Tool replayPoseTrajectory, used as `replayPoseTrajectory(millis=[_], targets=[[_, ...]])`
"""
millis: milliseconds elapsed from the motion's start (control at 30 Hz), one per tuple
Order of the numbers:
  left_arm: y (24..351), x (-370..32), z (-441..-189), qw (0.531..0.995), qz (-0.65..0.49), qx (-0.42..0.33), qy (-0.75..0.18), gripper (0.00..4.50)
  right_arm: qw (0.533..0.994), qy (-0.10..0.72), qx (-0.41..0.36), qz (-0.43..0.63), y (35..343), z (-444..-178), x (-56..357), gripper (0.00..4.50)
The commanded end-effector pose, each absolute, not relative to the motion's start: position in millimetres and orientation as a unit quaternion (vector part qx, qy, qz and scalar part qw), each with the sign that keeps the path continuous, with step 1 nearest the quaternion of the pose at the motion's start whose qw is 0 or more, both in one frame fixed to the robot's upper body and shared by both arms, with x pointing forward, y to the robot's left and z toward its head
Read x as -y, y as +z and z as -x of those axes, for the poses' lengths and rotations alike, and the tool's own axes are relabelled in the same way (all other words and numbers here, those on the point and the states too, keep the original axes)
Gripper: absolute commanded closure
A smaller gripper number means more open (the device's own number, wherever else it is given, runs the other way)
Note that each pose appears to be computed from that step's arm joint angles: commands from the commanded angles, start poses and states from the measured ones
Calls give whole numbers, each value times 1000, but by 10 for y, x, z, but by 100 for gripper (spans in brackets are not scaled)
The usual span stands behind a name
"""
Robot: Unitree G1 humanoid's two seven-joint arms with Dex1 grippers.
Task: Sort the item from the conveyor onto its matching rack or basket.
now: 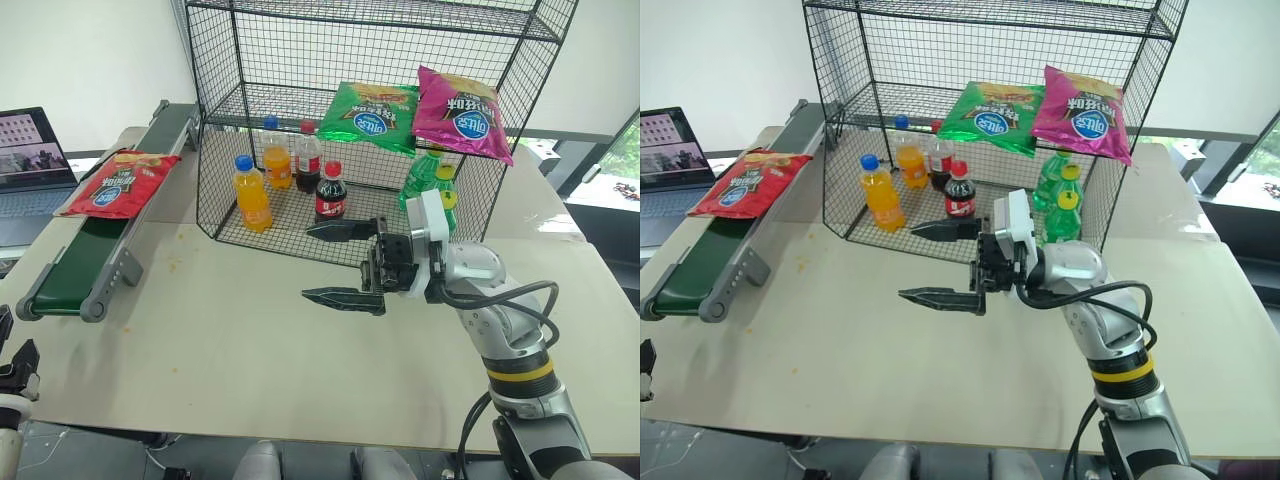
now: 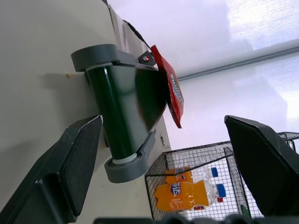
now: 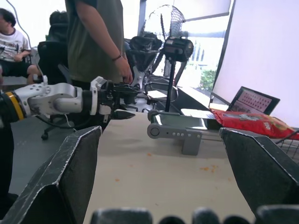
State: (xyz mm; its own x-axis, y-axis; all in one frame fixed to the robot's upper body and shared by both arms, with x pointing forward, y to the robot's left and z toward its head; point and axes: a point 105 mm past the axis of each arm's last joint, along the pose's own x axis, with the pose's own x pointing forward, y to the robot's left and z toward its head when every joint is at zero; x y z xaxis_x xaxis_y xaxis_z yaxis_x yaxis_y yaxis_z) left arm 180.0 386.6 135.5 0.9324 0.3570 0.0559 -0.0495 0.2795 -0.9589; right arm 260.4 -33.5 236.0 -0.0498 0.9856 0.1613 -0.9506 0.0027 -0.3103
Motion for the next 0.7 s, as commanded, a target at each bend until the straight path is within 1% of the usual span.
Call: replayPoseTrajectory(millis=[33,700], targets=[[1410,-3837,-1845,797,581,119,113,2,677,705,198,68,2466,-2563,339,0],[1396,-3879,-1915,814,561,105,108,2,685,696,205,68,2502,-2558,354,0]])
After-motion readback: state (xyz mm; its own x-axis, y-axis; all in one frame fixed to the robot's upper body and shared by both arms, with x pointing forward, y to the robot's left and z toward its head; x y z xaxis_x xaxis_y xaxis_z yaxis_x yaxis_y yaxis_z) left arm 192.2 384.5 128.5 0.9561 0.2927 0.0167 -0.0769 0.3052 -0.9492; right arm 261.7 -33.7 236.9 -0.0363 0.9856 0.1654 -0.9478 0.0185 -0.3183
